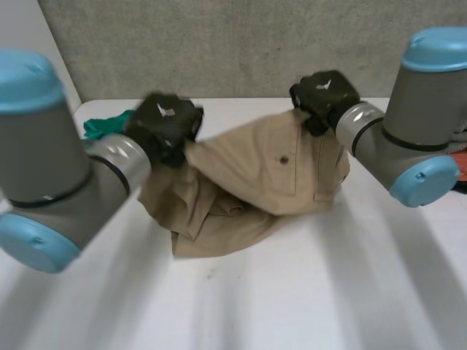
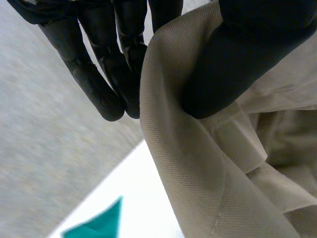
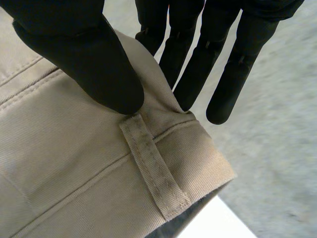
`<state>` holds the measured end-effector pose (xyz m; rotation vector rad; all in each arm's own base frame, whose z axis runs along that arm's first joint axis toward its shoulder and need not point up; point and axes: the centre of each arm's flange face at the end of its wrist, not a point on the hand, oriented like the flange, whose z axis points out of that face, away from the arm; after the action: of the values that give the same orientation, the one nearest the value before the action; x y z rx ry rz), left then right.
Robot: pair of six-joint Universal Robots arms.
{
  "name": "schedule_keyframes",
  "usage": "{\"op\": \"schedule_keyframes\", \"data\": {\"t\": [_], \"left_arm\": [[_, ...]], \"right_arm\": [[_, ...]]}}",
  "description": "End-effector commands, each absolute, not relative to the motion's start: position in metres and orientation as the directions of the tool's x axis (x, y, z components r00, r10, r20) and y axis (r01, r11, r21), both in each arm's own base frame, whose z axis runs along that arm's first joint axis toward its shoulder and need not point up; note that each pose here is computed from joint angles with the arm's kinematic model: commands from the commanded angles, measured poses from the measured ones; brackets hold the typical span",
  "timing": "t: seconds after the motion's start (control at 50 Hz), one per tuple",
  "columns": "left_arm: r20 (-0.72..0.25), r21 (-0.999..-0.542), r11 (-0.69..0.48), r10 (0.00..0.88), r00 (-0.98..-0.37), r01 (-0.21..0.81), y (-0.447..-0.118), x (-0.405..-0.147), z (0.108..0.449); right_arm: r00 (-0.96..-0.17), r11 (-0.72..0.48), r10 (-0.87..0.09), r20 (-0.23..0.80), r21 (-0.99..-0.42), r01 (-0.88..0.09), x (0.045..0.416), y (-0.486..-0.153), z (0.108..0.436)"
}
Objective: Fold the laundry.
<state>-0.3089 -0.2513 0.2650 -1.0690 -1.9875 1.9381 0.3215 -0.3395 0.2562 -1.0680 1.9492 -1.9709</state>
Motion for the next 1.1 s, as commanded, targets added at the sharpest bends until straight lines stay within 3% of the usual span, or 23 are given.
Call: {"op": "schedule_keyframes", "data": {"t": [0.02,0.08,0.16,0.3,0.5,0.68,0.84,1.1], "left_arm": [[-0.332,-0.895,0.022,0.636,-0.697,0.446,-0.258,-0.329,0.178],[-0.33,-0.883,0.052,0.638,-0.696,0.466,-0.26,-0.335,0.154],[-0.338,-0.891,0.026,0.627,-0.702,0.453,-0.263,-0.339,0.165],[-0.325,-0.92,-0.008,0.578,-0.748,0.392,-0.263,-0.327,0.205],[-0.266,-0.939,0.047,0.527,-0.807,0.34,-0.25,-0.29,0.226],[-0.071,-0.95,0.231,0.495,-0.866,0.21,-0.255,-0.273,0.214],[0.058,-0.904,0.394,0.498,-0.865,0.167,-0.266,-0.282,0.189],[-0.075,-0.902,0.34,0.488,-0.87,0.268,-0.29,-0.296,0.169]], "right_arm": [[-0.637,-0.073,-0.652,0.411,-0.87,-0.487,0.323,-0.36,0.187],[-0.605,-0.076,-0.656,0.451,-0.837,-0.542,0.32,-0.365,0.165],[-0.625,-0.054,-0.635,0.455,-0.833,-0.551,0.315,-0.366,0.164],[-0.747,0.001,-0.528,0.404,-0.879,-0.476,0.297,-0.347,0.218],[-0.762,0.064,-0.524,0.381,-0.874,-0.481,0.263,-0.288,0.248],[-0.649,0.149,-0.678,0.345,-0.801,-0.581,0.255,-0.247,0.194],[-0.635,0.039,-0.675,0.376,-0.841,-0.539,0.27,-0.264,0.151],[-0.639,-0.074,-0.62,0.456,-0.844,-0.531,0.288,-0.294,0.112]]}}
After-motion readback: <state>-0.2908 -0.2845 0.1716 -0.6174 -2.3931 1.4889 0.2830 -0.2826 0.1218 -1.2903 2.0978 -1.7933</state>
